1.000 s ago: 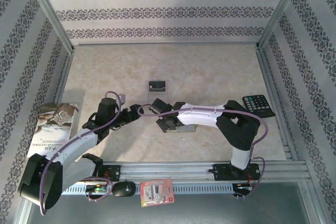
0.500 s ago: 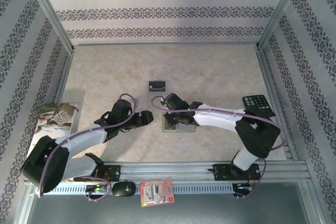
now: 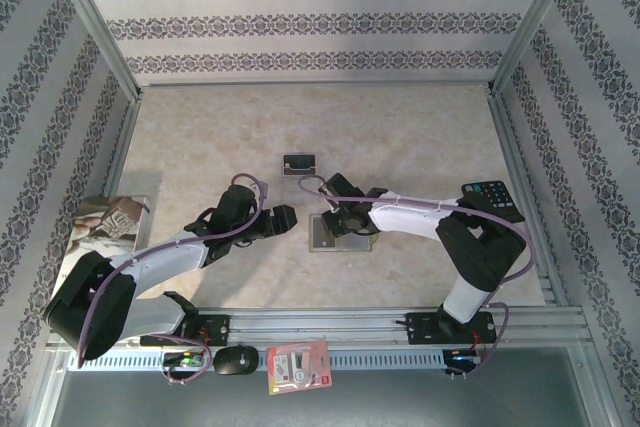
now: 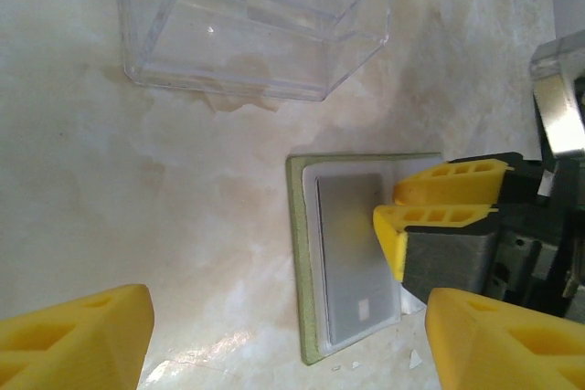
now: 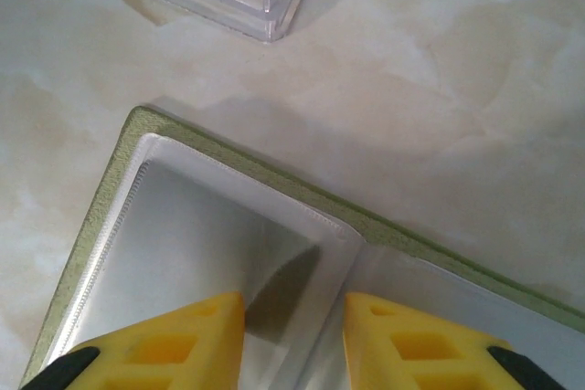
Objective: Take the credit cards out of the card holder
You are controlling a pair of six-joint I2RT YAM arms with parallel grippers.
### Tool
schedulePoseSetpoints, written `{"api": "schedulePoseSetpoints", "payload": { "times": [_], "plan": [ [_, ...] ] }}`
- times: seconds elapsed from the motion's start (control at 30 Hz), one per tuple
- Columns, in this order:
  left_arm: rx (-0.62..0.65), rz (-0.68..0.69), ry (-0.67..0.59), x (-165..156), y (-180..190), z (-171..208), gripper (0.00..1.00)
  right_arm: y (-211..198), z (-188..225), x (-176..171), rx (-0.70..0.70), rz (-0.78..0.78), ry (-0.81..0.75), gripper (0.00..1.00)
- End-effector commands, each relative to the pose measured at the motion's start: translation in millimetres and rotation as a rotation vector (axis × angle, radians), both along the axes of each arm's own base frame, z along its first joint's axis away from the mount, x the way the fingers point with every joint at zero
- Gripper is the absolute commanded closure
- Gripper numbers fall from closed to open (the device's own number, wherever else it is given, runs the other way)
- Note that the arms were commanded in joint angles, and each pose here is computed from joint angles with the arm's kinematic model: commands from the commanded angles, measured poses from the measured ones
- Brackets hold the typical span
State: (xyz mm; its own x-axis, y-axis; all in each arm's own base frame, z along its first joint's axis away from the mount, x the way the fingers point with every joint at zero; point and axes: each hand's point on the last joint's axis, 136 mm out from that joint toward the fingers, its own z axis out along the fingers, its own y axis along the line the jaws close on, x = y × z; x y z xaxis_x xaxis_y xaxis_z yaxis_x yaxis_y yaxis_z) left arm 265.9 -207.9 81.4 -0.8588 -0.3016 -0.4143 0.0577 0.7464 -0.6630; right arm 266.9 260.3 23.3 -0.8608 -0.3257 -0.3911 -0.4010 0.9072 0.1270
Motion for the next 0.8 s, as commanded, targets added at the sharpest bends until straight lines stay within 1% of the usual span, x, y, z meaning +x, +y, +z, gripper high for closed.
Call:
{"api": "schedulePoseSetpoints", "payload": {
  "times": [0.0, 0.03, 0.07, 0.17, 0.27, 0.4, 0.63, 0.7, 0.77],
  "plan": [
    [-0.002, -0.019, -0.039, 2, -5, 10, 0.22, 5, 1, -1, 0.001, 0.002, 0.026, 0.66],
    [-0.004, -0.021, -0.038, 2, -5, 10, 0.22, 5, 0, -2, 0.000, 0.009, 0.026, 0.66],
    [-0.007, -0.025, -0.036, 2, -6, 10, 0.22, 6, -1, -4, -0.002, 0.014, 0.029, 0.69],
    [-0.015, -0.039, -0.033, 2, -9, 9, 0.22, 5, -3, -4, -0.006, 0.014, 0.034, 0.82],
    [-0.018, -0.058, -0.031, 1, -14, 9, 0.24, 5, -3, -4, 0.006, 0.011, 0.029, 0.93],
    [-0.022, -0.079, -0.029, 1, -21, 9, 0.28, 9, 6, -2, 0.064, 0.011, 0.006, 1.00],
    [-0.061, -0.122, -0.045, 4, -42, 13, 0.39, 14, 18, -1, 0.249, -0.013, 0.020, 1.00],
    [-0.071, -0.134, -0.061, 6, -48, 18, 0.42, 11, 19, -1, 0.264, -0.024, 0.022, 1.00],
    [-0.083, -0.155, -0.073, 6, -58, 20, 0.48, 9, 19, -2, 0.264, -0.030, 0.022, 1.00]
  ]
}}
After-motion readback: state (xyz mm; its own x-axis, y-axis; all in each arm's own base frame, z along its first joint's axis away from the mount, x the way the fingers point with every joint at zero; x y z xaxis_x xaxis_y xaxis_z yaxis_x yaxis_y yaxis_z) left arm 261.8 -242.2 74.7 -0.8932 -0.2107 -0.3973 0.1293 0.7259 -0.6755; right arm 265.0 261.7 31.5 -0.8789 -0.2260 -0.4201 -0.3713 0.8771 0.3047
